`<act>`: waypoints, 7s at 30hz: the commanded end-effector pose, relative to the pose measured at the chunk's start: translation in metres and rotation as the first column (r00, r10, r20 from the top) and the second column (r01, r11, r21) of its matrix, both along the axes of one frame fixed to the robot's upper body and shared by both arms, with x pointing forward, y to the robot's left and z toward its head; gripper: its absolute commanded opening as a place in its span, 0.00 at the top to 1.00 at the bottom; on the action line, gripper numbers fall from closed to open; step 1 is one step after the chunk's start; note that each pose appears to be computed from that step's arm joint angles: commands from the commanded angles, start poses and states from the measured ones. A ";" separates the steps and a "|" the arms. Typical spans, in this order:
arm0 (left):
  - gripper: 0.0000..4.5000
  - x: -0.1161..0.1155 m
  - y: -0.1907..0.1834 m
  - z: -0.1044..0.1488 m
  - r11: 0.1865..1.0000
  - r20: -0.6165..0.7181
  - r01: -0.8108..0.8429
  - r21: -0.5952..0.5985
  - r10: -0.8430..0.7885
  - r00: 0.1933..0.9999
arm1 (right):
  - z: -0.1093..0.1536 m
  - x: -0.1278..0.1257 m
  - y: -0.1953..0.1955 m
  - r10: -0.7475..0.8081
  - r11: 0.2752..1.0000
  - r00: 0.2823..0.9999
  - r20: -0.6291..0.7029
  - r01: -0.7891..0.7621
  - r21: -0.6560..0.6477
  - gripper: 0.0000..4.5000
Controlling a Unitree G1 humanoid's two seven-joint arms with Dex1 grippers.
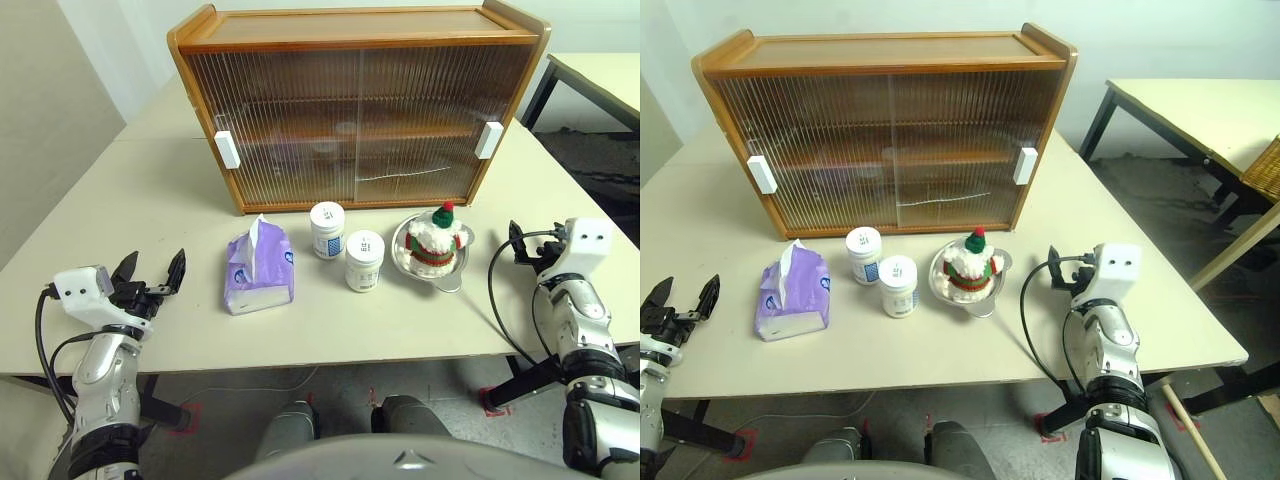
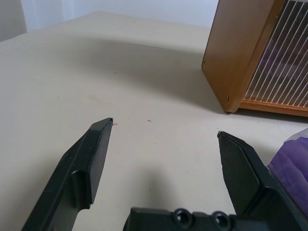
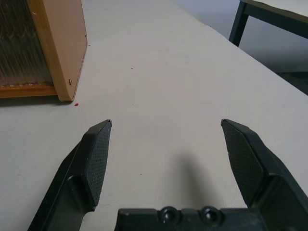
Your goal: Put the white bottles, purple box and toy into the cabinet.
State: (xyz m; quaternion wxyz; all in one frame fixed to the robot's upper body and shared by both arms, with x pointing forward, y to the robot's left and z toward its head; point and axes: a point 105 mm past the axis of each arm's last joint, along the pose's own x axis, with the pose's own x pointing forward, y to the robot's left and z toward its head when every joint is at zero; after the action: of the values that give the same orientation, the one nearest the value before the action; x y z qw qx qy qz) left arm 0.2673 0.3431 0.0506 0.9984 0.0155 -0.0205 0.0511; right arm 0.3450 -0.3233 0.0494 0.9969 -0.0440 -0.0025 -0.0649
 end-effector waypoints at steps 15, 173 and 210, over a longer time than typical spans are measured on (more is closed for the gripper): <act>0.00 0.018 0.012 0.024 1.000 0.061 0.016 0.018 -0.017 0.998 | 0.117 0.035 0.035 0.277 0.951 0.911 0.307 -0.306 0.050 0.00; 0.99 0.168 -0.239 0.128 0.732 0.209 0.681 0.007 -0.667 0.715 | 0.172 -0.040 0.182 0.892 0.351 0.378 0.249 -0.925 0.147 0.00; 0.00 0.048 -0.082 0.121 0.860 0.222 0.510 0.008 -0.499 0.838 | 0.170 -0.034 0.187 0.913 0.301 0.332 0.238 -0.940 0.158 0.00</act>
State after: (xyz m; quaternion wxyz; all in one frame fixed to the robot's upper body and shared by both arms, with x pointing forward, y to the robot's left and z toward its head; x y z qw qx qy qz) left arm 0.3229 0.2603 0.1695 0.9698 -0.0228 -0.1315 -0.2041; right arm 0.3100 -0.1384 0.2206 0.8478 0.1072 -0.0766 0.5138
